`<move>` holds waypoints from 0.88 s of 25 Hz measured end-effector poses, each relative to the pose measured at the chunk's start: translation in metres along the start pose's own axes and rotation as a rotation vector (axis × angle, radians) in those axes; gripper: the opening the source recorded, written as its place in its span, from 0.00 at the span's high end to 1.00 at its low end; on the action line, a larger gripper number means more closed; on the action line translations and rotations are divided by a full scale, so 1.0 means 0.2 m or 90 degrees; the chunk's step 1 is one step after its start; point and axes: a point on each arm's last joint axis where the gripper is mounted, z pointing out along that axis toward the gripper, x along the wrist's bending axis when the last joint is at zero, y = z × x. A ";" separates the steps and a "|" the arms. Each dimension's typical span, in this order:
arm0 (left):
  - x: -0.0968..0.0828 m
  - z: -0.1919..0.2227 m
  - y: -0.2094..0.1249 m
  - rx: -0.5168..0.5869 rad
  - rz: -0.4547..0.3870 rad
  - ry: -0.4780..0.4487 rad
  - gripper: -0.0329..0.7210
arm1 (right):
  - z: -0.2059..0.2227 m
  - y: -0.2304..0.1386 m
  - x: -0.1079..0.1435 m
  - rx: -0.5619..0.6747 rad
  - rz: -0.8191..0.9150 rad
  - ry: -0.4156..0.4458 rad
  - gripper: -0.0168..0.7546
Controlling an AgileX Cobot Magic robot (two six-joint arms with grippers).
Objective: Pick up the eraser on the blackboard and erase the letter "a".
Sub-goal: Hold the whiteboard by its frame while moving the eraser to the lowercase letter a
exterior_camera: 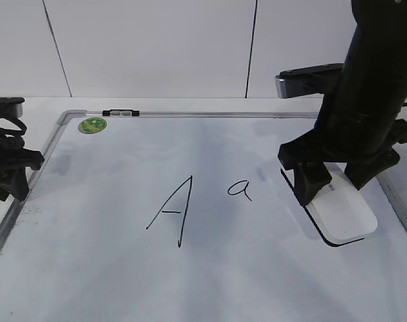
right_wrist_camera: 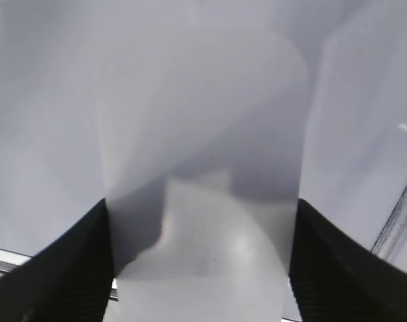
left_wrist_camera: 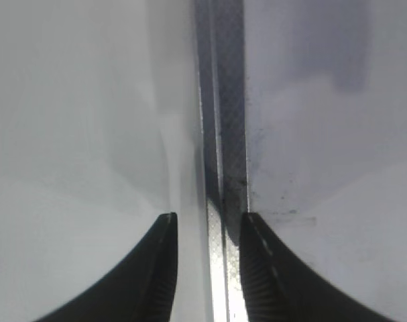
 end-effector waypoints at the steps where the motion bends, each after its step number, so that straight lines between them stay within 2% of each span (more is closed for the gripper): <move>1: 0.00 0.00 0.00 0.001 0.001 0.001 0.64 | 0.00 0.00 0.00 0.000 -0.001 0.000 0.25; 22: 0.00 0.01 0.00 0.002 -0.005 0.003 0.65 | 0.00 0.00 0.00 0.000 -0.002 0.000 0.25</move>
